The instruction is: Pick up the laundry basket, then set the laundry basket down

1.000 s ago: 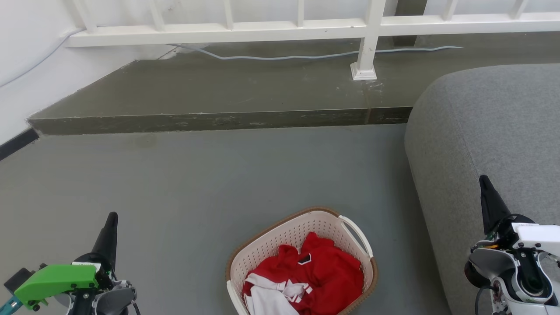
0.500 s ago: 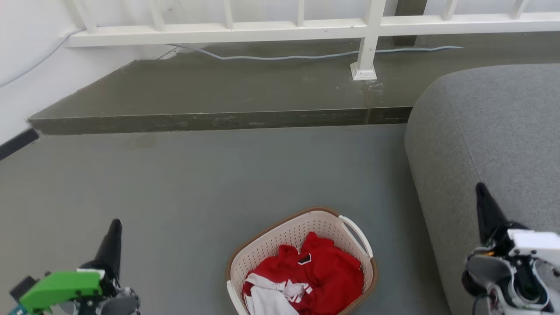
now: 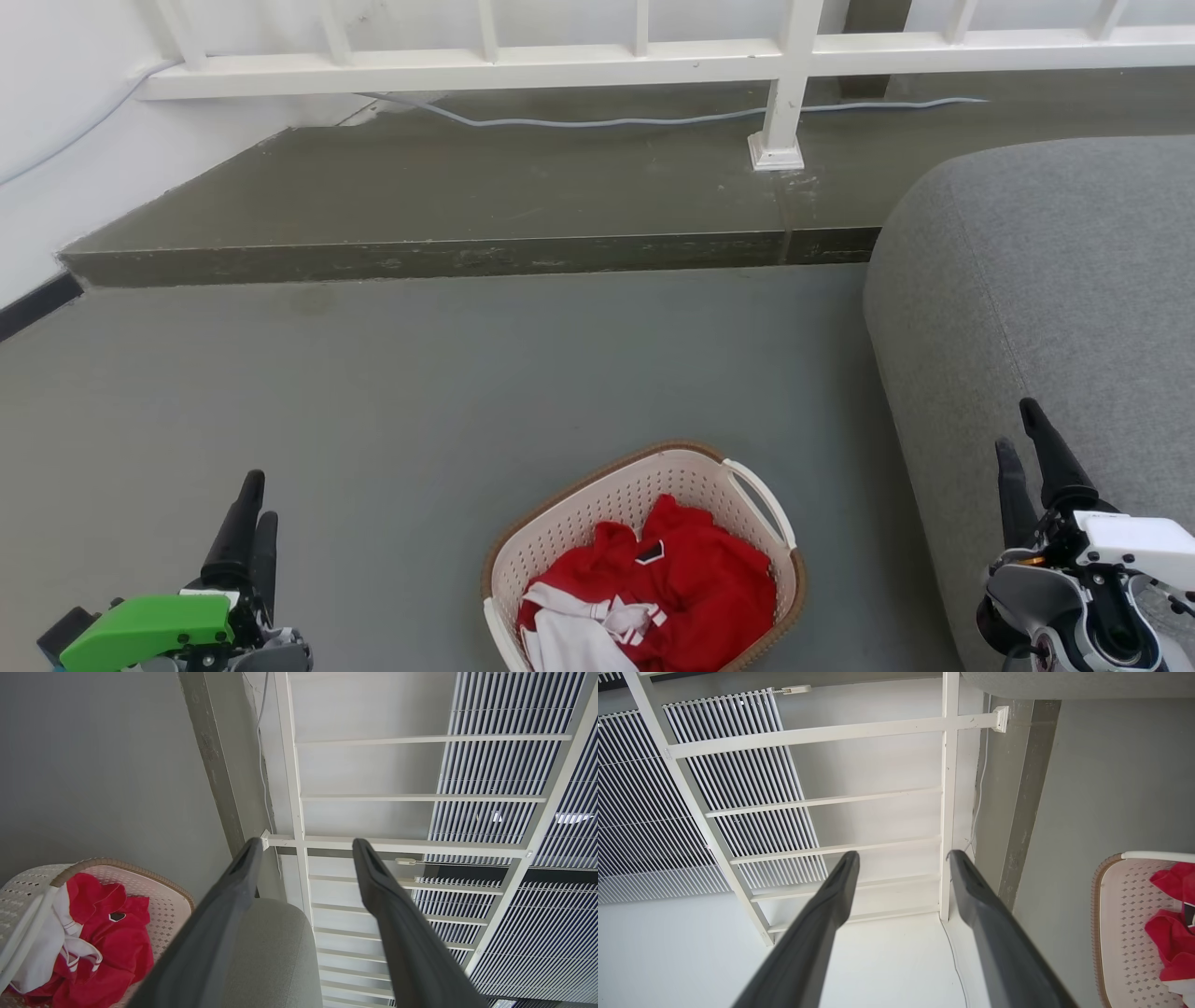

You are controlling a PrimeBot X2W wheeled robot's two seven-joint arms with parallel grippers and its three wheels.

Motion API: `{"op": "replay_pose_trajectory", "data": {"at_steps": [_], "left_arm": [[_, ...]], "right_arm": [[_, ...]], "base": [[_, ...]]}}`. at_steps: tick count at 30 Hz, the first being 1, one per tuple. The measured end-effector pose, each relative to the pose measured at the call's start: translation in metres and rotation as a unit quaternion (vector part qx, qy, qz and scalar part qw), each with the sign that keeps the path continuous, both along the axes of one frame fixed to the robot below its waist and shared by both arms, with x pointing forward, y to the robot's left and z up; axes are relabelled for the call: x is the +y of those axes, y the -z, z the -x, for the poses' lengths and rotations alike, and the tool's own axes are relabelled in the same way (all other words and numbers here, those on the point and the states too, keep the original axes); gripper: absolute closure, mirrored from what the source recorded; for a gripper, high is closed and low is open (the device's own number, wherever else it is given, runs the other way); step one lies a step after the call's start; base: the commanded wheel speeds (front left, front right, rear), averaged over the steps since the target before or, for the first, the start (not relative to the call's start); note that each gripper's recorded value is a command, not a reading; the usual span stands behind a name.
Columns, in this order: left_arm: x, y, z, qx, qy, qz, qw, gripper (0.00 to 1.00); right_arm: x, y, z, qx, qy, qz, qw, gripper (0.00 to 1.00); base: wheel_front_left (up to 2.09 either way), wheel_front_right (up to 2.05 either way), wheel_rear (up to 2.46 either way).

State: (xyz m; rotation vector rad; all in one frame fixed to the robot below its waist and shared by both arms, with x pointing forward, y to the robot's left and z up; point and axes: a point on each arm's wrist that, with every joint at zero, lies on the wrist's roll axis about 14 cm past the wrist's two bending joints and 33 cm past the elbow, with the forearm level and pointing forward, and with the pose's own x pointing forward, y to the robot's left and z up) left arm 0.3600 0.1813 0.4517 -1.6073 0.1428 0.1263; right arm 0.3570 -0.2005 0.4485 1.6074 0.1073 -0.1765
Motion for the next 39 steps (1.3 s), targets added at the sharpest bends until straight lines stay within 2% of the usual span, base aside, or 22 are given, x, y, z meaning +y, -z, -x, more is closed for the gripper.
{"op": "replay_pose_trajectory", "data": {"at_steps": [12, 21, 27, 28, 39], "left_arm": [[-0.005, -0.008, -0.003, -0.011, 0.007, -0.051, 0.999, 0.0], [-0.007, -0.009, -0.004, -0.015, 0.025, -0.118, 0.993, 0.0], [-0.001, -0.013, -0.005, -0.022, 0.028, -0.184, 0.982, 0.0], [-0.001, -0.016, -0.005, -0.026, 0.03, -0.203, 0.978, 0.0], [-0.008, -0.025, -0.008, -0.041, 0.042, -0.292, 0.955, 0.0]], "right_arm": [[-0.002, -0.009, -0.003, -0.012, 0.011, 0.014, 1.0, 0.0], [0.003, -0.017, -0.008, -0.021, -0.02, 0.095, 0.995, 0.0], [0.009, -0.029, -0.015, -0.04, -0.049, 0.173, 0.983, 0.0], [0.012, -0.03, -0.015, -0.043, -0.062, 0.199, 0.977, 0.0], [0.017, -0.029, -0.016, -0.044, -0.092, 0.312, 0.945, 0.0]], "base": [[0.0, 0.0, 0.0], [0.0, 0.0, 0.0], [0.0, 0.0, 0.0], [0.0, 0.0, 0.0], [0.0, 0.0, 0.0]]}}
